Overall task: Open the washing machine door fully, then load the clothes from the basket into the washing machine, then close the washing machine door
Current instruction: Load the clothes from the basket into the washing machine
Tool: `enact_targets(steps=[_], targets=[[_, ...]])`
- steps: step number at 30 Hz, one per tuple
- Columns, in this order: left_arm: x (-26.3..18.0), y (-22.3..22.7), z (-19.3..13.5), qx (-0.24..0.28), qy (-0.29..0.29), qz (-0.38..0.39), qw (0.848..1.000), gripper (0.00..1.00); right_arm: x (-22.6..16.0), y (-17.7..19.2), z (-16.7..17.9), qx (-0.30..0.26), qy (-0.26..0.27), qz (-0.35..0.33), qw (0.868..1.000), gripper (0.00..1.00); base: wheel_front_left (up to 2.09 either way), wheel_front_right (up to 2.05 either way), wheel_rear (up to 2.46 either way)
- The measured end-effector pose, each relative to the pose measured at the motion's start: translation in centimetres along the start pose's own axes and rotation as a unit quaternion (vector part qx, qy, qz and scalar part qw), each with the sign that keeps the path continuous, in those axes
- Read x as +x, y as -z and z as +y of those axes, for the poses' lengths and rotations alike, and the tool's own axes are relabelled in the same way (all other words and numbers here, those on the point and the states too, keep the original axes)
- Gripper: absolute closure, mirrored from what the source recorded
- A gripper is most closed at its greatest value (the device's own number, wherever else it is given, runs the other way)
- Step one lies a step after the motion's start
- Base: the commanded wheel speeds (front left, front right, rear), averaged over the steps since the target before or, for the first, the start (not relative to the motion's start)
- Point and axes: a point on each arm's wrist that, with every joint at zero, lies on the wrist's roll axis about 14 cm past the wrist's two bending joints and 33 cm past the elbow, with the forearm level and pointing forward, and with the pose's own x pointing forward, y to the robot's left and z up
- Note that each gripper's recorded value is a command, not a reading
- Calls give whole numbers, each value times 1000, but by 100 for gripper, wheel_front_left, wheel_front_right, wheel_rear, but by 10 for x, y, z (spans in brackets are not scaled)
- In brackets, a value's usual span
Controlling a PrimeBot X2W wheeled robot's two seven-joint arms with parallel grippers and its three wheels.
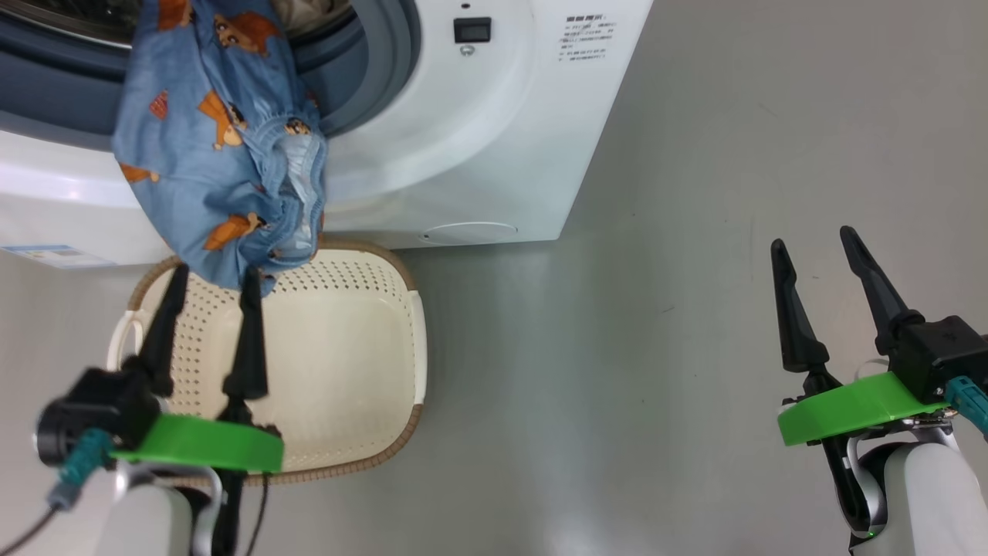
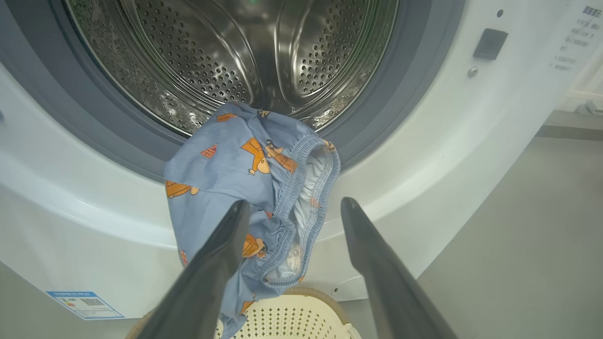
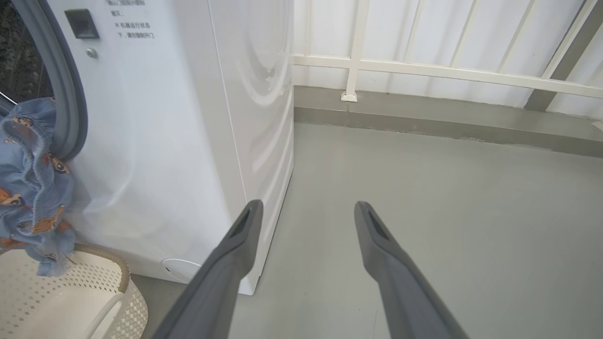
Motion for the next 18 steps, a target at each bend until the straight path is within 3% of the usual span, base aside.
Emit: enact_targets(steps=[18], targets=[[-20,-1,3,0,-25,-2,1000,0,-7,-2,-3,-2,4,1,1000,0,0,0,0]])
